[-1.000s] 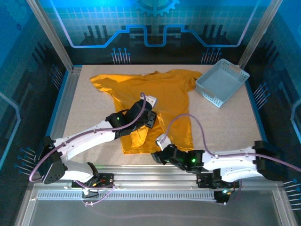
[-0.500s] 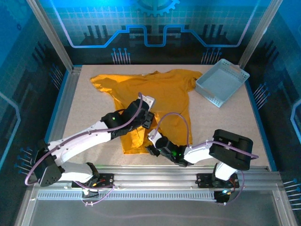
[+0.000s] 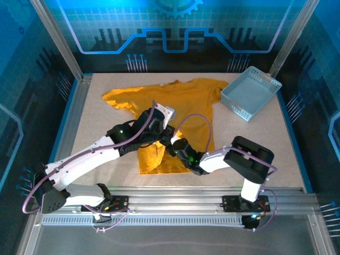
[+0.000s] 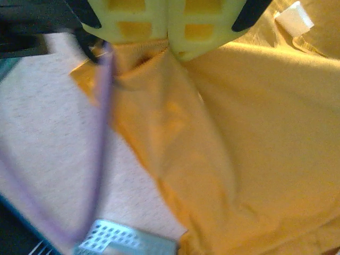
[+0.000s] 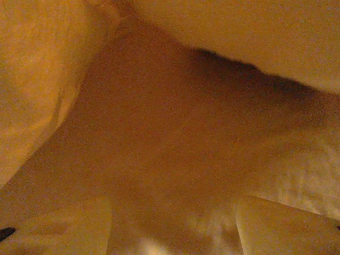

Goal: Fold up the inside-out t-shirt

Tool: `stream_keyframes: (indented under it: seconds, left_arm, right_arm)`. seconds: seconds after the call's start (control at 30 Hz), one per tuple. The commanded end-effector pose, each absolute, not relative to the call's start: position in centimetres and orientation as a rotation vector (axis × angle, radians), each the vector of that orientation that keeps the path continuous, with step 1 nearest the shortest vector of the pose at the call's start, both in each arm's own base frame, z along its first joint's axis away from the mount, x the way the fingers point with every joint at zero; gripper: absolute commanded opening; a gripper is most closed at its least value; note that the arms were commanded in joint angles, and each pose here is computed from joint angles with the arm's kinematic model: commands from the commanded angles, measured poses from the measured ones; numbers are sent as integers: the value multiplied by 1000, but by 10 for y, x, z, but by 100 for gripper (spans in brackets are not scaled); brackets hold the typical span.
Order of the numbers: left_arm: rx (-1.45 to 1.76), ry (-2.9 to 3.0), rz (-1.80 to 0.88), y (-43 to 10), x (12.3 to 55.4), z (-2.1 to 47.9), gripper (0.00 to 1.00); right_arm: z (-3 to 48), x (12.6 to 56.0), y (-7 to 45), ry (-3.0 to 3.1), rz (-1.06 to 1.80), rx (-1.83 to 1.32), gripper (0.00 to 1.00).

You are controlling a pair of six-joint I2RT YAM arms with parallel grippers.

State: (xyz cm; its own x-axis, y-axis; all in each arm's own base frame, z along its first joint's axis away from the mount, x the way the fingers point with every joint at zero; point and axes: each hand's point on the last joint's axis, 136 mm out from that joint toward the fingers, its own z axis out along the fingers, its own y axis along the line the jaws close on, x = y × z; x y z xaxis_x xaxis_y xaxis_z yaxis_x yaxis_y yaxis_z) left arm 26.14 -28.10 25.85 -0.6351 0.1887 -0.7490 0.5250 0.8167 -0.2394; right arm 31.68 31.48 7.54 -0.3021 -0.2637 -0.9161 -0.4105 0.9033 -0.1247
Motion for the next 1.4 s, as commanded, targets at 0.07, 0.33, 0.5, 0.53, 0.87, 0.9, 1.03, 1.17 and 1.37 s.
stream_keyframes:
  seconds: [0.07, 0.33, 0.5, 0.53, 0.87, 0.9, 1.03, 1.17, 1.37]
  left_arm:
    - [482, 2257, -758, -301, 254, 300, 0]
    - [480, 2223, -849, -310, 242, 326, 0]
    - [477, 2122, -888, -317, 233, 364, 0]
    - [473, 2102, -894, -318, 233, 372, 0]
    - [447, 1934, -970, -321, 227, 435, 0]
    - [441, 1927, -976, -321, 227, 437, 0]
    - [423, 1884, -999, -319, 227, 450, 0]
    - [416, 1843, -1022, -320, 226, 465, 0]
    - [426, 1819, -1040, -324, 227, 478, 0]
  right_arm:
    - [95, 364, 300, 1840, 62, -220, 66]
    - [99, 406, 296, 1963, 89, -43, 70]
    - [77, 427, 290, 2124, 55, 37, 74]
    - [75, 430, 289, 2149, 46, 57, 74]
    - [52, 452, 289, 2439, -52, 132, 75]
    - [46, 449, 288, 2489, -94, 121, 76]
    - [16, 430, 281, 2678, -287, 137, 80]
    - [-7, 412, 279, 2799, -348, 192, 93]
    - [-29, 400, 284, 2889, -381, 187, 90]
